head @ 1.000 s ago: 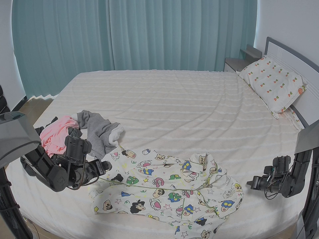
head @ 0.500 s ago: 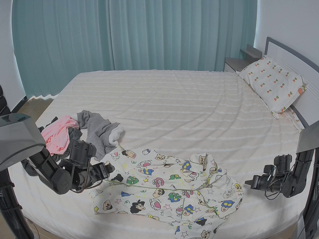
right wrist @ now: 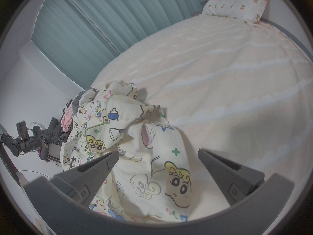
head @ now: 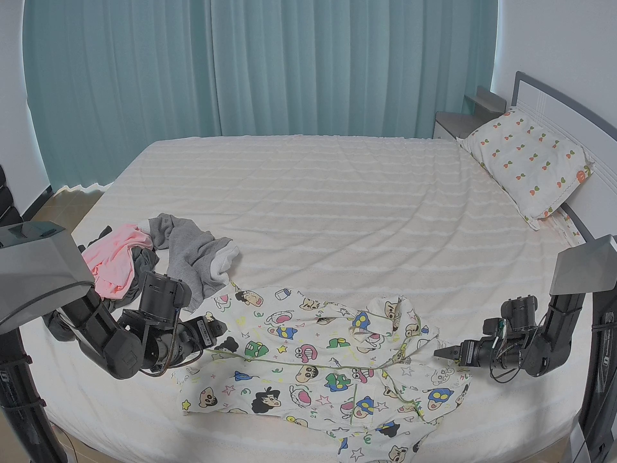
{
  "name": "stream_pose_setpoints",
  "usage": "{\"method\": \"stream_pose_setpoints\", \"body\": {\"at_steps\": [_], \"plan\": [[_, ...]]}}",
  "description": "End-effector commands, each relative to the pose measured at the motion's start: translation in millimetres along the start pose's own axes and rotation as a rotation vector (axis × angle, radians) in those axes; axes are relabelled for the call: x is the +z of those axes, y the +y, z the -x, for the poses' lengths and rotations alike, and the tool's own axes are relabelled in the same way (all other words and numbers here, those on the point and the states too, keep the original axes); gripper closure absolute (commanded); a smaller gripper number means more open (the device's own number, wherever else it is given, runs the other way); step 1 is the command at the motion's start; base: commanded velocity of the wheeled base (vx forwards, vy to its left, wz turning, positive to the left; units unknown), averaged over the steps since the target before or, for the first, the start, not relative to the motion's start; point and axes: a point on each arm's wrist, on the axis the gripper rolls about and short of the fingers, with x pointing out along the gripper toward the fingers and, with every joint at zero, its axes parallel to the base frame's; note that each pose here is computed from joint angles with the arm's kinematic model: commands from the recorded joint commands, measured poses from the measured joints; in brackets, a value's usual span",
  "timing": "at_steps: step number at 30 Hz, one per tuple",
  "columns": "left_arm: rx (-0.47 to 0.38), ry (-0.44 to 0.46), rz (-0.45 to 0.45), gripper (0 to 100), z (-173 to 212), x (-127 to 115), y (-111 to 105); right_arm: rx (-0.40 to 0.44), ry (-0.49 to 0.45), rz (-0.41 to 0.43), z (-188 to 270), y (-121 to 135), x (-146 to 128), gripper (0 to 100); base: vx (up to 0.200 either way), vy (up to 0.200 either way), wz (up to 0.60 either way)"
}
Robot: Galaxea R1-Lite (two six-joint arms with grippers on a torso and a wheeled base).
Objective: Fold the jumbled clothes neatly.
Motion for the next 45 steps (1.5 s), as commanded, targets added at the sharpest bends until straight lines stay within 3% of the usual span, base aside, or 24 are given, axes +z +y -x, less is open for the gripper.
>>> {"method": "stream_pose_setpoints", "body": {"at_steps": [1, 12, 20, 25, 27, 31, 42, 45], "plan": [[0.004, -0.002, -0.001, 0, -5, -3, 1, 0.024, -0.015, -0.065, -8, 3, 10, 100, 0.0, 0.0, 0.0], [0.007, 0.001, -0.004, 0, -4, -4, 2, 0.052, -0.069, -0.227, -5, 3, 26, 100, 0.0, 0.0, 0.0], [0.009, 0.007, -0.009, 0, -1, -8, 3, 0.038, -0.096, -0.238, 1, 3, 30, 100, 0.0, 0.0, 0.0], [0.018, -0.001, -0.009, 0, 0, -8, 5, -0.024, -0.178, -0.251, 17, -7, 44, 100, 0.0, 0.0, 0.0], [0.041, -0.017, -0.012, 0, -1, -8, 5, -0.06, -0.211, -0.22, 28, -19, 50, 100, 0.0, 0.0, 0.0], [0.049, -0.062, -0.013, 0, -3, -6, 4, -0.145, -0.23, -0.176, 36, -39, 51, 100, 0.0, 0.0, 0.0], [0.042, -0.042, -0.03, 0, -6, -15, 0, -0.27, -0.245, -0.145, 29, -58, 49, 100, 0.0, 0.0, 0.0], [0.037, -0.038, -0.026, 0, -6, -16, -1, -0.356, -0.304, -0.146, 26, -69, 61, 100, 0.0, 0.0, 0.0]]}}
